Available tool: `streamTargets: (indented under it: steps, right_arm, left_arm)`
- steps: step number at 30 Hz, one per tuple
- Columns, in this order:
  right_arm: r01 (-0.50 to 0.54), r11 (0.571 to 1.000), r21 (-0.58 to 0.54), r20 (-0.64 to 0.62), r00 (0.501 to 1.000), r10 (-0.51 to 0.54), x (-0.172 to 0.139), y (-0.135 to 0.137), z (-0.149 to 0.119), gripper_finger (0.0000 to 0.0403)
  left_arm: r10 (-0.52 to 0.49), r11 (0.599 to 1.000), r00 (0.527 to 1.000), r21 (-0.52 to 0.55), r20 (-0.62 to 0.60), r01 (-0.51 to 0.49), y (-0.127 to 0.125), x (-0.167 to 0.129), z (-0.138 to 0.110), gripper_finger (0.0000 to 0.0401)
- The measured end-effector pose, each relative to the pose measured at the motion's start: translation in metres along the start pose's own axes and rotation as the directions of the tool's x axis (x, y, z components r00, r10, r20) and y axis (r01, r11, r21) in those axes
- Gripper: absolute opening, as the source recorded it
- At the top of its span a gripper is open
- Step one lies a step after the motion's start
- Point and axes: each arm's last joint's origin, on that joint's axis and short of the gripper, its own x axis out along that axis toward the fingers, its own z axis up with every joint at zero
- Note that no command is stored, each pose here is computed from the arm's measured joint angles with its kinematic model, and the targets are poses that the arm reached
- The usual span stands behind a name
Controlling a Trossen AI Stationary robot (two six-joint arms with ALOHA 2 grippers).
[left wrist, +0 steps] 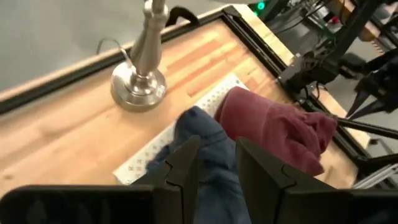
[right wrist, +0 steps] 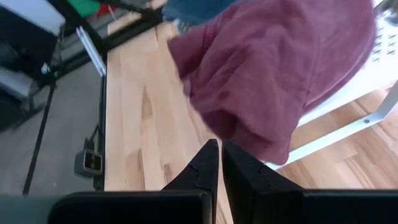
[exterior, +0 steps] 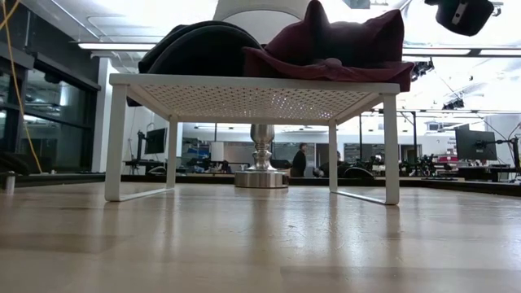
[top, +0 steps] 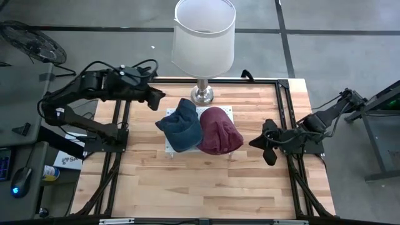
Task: Pick & Place hat
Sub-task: Return to Home Position
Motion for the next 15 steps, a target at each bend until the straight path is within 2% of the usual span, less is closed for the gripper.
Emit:
streamTargets:
  steps: [3,7,10,15]
  right_arm:
    - [0.001,1.0,0.02,0.032,0.999,-0.001,-0.006,-0.002,0.002,0.0013]
    - [-0.045,0.998,-0.046,0.032,0.998,0.046,-0.013,-0.004,0.004,0.0013]
    - [-0.094,0.996,0.004,0.069,0.993,0.093,-0.02,-0.005,0.008,0.0013]
    - [-0.07,0.996,0.053,0.188,0.98,0.059,-0.033,-0.01,0.014,0.0013]
  left_arm:
    - [0.001,0.998,1.0,0.056,0.018,-0.002,0.003,-0.007,0.0,0.0102]
    - [-0.001,0.985,1.0,0.171,0.021,-0.003,0.006,-0.012,-0.001,0.0102]
    - [0.027,0.976,1.0,0.214,0.011,-0.029,0.009,-0.014,-0.003,0.0102]
    - [0.119,0.946,0.993,0.301,0.023,-0.12,0.016,-0.017,-0.007,0.0102]
